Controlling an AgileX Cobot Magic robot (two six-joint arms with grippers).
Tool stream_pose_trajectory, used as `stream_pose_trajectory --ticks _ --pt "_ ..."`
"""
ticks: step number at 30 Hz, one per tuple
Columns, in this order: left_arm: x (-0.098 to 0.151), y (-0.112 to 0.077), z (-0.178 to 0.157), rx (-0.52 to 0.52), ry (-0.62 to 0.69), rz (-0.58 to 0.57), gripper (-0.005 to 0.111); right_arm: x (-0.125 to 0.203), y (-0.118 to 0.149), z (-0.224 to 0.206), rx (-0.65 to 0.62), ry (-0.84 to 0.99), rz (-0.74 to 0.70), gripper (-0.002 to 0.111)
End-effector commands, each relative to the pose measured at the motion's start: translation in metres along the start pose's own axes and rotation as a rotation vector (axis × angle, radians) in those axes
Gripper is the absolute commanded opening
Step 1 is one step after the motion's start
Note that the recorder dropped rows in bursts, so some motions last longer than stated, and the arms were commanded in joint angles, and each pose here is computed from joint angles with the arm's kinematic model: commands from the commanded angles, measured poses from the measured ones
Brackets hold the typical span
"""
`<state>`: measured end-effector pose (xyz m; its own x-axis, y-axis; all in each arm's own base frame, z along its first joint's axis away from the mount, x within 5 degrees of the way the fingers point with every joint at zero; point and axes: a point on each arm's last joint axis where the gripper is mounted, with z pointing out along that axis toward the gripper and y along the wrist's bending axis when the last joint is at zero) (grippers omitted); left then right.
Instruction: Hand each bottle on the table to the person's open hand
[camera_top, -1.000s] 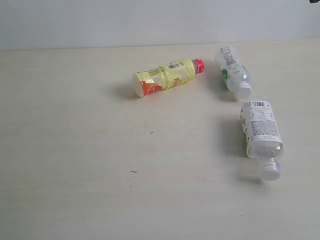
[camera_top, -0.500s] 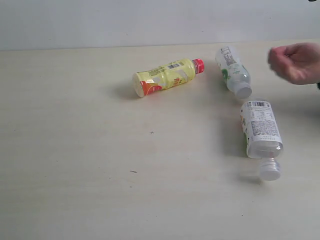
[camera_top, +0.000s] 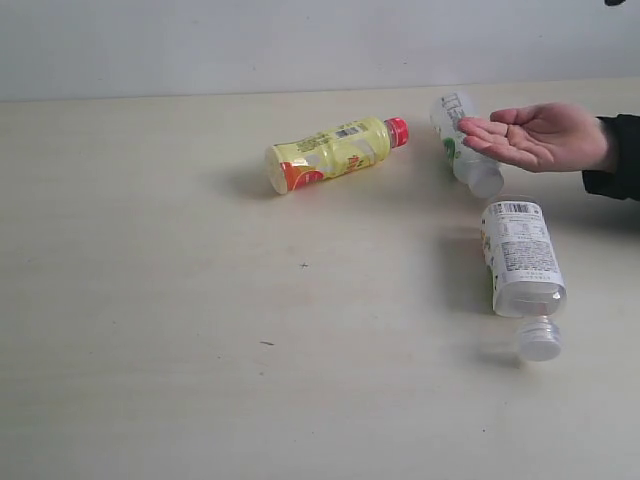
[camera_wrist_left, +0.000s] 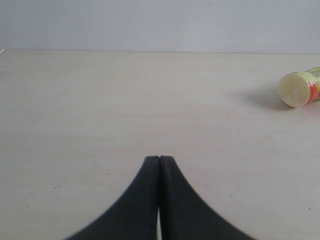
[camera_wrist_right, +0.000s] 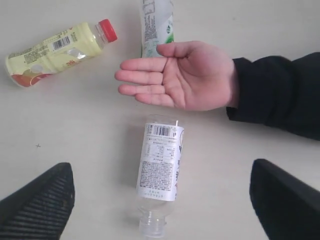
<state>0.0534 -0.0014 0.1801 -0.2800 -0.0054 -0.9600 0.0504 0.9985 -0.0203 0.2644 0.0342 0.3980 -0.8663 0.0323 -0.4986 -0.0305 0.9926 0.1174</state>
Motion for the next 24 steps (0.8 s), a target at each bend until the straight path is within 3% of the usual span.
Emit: stream_pose_trajectory --ticks 1,13,24 --pt "-0.001 0.000 0.000 0.001 -0.016 -0.011 0.000 0.015 -0.004 0.020 0.009 0.080 0.012 0.089" --pt "-0.001 0.000 0.000 0.001 -0.016 -0.011 0.000 0.057 -0.013 0.095 0.036 0.278 0.074 0.089" --pt "-0.001 0.000 0.000 0.001 -0.016 -0.011 0.000 0.057 -0.012 0.144 0.014 0.327 0.108 0.084"
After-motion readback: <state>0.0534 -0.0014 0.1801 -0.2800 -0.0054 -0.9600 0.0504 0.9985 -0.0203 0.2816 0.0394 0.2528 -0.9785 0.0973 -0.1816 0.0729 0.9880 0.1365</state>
